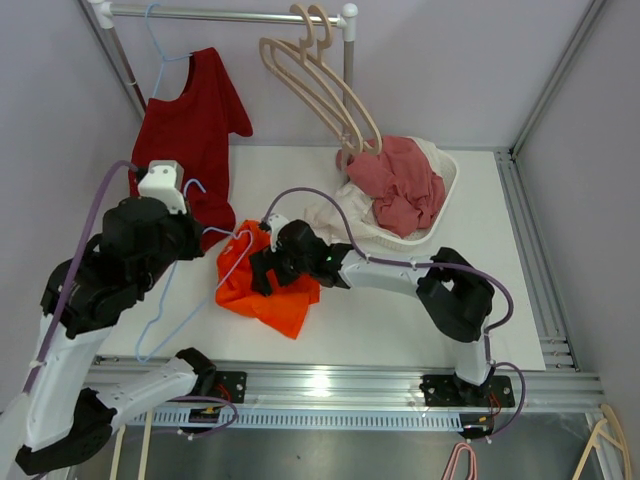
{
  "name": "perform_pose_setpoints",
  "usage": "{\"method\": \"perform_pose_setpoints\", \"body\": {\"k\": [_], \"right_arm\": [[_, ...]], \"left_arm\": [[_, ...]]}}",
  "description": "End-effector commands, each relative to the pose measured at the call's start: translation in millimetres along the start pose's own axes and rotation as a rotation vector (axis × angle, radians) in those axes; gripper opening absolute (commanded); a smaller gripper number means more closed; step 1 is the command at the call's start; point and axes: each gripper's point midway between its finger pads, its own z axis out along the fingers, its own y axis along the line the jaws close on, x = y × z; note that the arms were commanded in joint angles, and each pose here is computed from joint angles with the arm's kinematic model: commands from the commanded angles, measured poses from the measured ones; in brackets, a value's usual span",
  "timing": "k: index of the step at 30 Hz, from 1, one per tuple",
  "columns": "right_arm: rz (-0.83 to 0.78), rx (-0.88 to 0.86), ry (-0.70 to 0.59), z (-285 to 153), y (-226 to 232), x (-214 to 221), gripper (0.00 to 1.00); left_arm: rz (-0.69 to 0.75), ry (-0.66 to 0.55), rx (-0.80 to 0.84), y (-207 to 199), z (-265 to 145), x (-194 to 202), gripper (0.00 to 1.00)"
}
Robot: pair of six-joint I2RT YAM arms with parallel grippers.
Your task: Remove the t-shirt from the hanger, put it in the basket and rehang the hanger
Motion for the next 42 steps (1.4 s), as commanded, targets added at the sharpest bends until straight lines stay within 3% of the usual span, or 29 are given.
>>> {"method": "perform_pose_setpoints", "body": {"k": [1, 10, 13, 19, 26, 30, 35, 36, 37, 38, 40, 41, 42], "right_arm": [[-0.052, -0.096, -0.071, 12.2, 29.0, -19.8, 0.99], [-0.060, -0.187, -0.140, 37.2, 46.5, -13.7, 0.99], [-0.125, -0.015, -0.090, 51.2, 32.4, -5.8, 1.00], [-0.175, 0.201, 0.009, 62.1, 8.0, 12.5, 1.00], [-0.238, 0.413, 0.081, 68.8, -26.0, 20.2, 0.99], [-0.214, 0.556, 0.141, 74.1, -63.6, 34.5, 0.99], [-0.137, 0.563, 0.205, 77.0, -98.4, 45.3, 0.99], [-0.126, 0.558, 0.220, 77.2, -101.6, 50.8, 0.97], [-0.112, 0.536, 0.231, 78.1, -100.2, 53.9, 0.83], [-0.101, 0.527, 0.229, 78.1, -100.3, 53.6, 0.47], [-0.088, 0.509, 0.232, 72.1, -96.0, 55.3, 0.13], [-0.080, 0.503, 0.218, 69.0, -92.7, 52.1, 0.00], [-0.080, 0.492, 0.210, 64.7, -87.1, 50.5, 0.00]], "left_arm": [[-0.020, -0.028, 0.009, -6.0, 8.5, -3.6, 0.01], [-0.031, -0.037, 0.020, -6.8, 4.5, -7.3, 0.01], [-0.037, -0.055, -0.056, 7.9, 2.1, -10.4, 0.01], [-0.091, -0.203, -0.185, 37.1, -15.3, -42.9, 0.01], [-0.123, -0.297, -0.171, 31.0, -13.6, -85.9, 0.01], [-0.116, -0.291, -0.173, 24.9, -4.7, -96.4, 0.01], [-0.110, -0.300, -0.182, 24.4, -2.3, -103.7, 0.01], [-0.111, -0.300, -0.185, 24.8, -1.9, -104.4, 0.01], [-0.113, -0.302, -0.189, 25.2, -1.4, -105.7, 0.01], [-0.111, -0.302, -0.191, 24.8, 0.5, -106.8, 0.01], [-0.115, -0.307, -0.194, 25.5, 0.8, -110.3, 0.01], [-0.111, -0.305, -0.195, 24.1, 4.5, -111.7, 0.01], [-0.114, -0.314, -0.199, 25.4, 3.9, -115.6, 0.01]]}}
